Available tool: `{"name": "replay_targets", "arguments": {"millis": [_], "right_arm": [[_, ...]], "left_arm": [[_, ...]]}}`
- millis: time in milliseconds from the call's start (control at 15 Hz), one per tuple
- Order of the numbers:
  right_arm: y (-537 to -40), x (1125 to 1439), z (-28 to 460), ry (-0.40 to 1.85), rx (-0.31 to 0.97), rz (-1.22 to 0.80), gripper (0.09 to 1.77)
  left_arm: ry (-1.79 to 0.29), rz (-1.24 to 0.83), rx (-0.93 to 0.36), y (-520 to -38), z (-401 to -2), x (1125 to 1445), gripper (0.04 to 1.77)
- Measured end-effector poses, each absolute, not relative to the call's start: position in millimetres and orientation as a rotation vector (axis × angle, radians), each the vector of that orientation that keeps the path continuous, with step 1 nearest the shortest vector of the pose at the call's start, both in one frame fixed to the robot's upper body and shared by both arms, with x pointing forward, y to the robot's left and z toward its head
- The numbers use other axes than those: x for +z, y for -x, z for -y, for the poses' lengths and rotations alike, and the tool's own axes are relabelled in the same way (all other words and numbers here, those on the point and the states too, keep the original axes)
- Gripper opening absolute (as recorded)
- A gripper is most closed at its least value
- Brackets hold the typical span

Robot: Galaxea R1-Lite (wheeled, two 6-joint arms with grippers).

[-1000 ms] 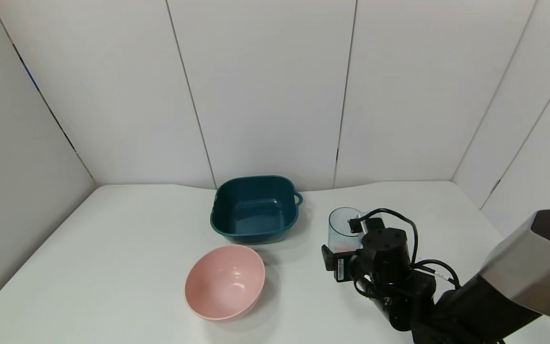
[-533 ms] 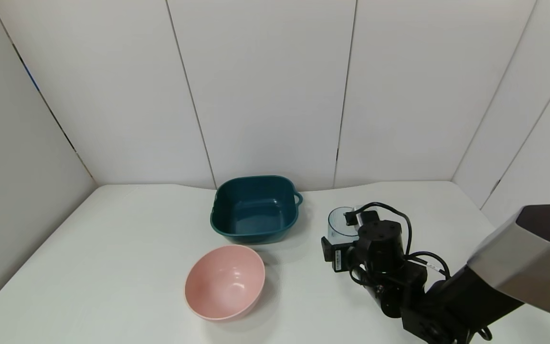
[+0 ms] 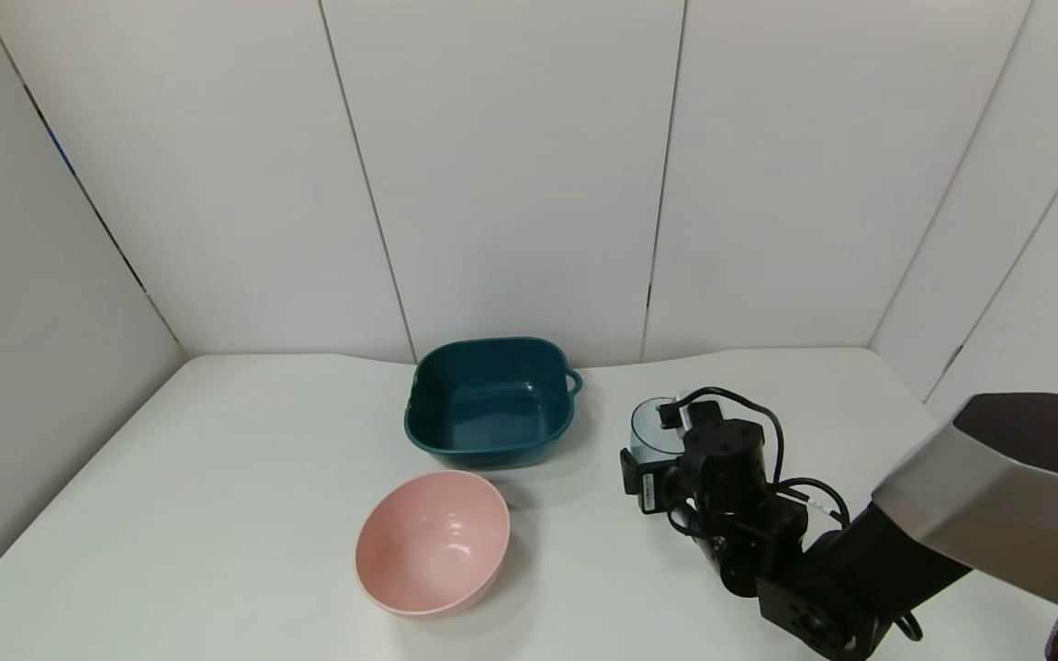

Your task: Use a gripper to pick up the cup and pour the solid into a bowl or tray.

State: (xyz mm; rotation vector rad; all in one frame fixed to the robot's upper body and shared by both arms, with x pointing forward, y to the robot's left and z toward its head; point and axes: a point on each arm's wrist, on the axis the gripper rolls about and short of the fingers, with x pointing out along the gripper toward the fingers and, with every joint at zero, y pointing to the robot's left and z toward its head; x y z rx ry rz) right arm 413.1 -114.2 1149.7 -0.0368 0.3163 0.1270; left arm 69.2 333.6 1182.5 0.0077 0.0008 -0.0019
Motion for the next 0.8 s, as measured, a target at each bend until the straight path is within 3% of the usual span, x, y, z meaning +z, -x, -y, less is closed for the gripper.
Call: {"name": "replay_targets", "arguments": {"millis": [800], "right_arm": [[-417.3, 1140.3, 112.9, 0.048, 0.126, -0.313, 1.71]], "left_arm": [[-0.006, -0.001, -0.002, -69.2, -333.6, 1182.5, 1.72]]}}
